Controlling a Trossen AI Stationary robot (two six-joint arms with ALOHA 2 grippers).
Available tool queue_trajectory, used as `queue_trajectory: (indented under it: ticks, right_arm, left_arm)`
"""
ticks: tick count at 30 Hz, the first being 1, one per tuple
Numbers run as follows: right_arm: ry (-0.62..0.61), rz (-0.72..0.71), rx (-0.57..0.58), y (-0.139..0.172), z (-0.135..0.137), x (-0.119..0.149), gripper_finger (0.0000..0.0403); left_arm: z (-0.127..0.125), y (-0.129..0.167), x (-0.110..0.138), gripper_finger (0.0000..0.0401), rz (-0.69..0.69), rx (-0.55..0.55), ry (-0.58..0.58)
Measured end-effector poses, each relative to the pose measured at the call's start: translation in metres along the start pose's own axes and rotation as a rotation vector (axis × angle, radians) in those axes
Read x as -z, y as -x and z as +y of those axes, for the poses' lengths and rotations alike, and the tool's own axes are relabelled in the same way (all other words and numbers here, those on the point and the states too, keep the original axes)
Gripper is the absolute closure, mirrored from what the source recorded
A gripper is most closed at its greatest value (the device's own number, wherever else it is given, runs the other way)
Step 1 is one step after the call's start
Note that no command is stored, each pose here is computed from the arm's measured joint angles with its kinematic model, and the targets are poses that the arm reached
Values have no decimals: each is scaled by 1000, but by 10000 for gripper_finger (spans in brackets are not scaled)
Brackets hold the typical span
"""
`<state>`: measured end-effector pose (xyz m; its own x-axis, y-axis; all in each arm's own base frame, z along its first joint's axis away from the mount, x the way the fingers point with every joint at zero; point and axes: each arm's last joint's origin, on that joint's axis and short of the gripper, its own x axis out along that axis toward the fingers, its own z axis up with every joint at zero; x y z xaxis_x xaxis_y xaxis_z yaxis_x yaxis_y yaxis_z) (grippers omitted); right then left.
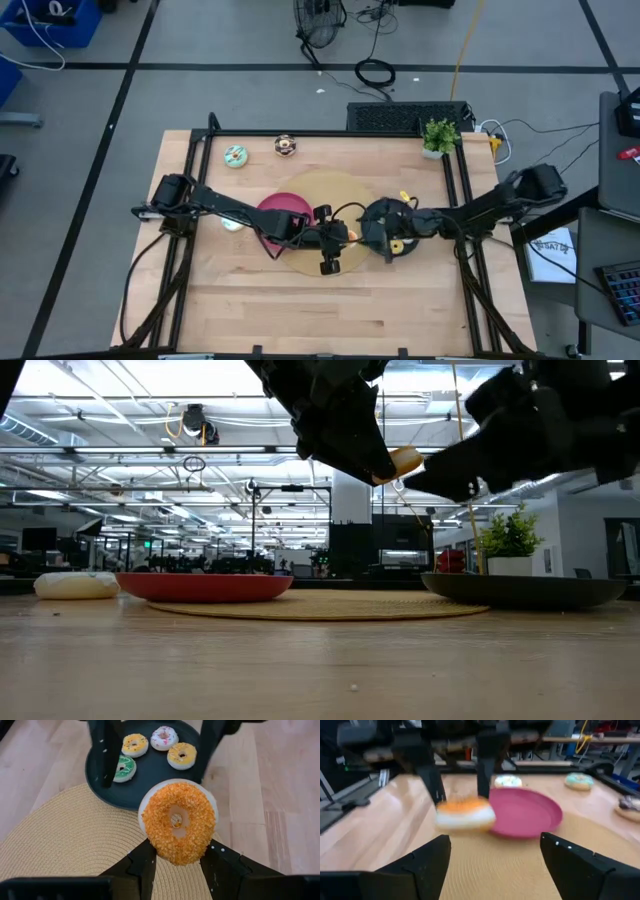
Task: Pick & Place donuts
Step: Put the small orange donut on the black plate
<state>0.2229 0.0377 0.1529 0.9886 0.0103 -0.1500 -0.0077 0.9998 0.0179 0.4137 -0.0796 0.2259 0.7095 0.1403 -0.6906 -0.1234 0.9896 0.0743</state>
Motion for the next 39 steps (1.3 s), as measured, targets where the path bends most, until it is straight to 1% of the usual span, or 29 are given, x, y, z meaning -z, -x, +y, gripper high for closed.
queue_trajectory:
  ticks: [3, 7, 12, 20, 28, 39]
  right_arm:
    - [14, 4, -7, -10, 2, -1, 113]
    - [10, 10, -52, -21, 6, -1, 113]
    - [12, 21, -51, -29, 7, -1, 114]
    - [12, 21, -51, -30, 7, -1, 117]
    - [12, 21, -51, -30, 7, -1, 117]
    - [12, 22, -51, -30, 7, -1, 117]
  left_arm:
    - [0, 0, 1, 254, 9, -1, -3]
    - [0, 0, 1, 254, 7, -1, -2]
    - [0, 0, 1, 254, 7, -1, -2]
    - [0, 0, 2, 254, 15, -2, -4]
    - [1, 1, 11, 254, 107, -19, -3]
    - [1, 0, 8, 254, 76, -13, 6]
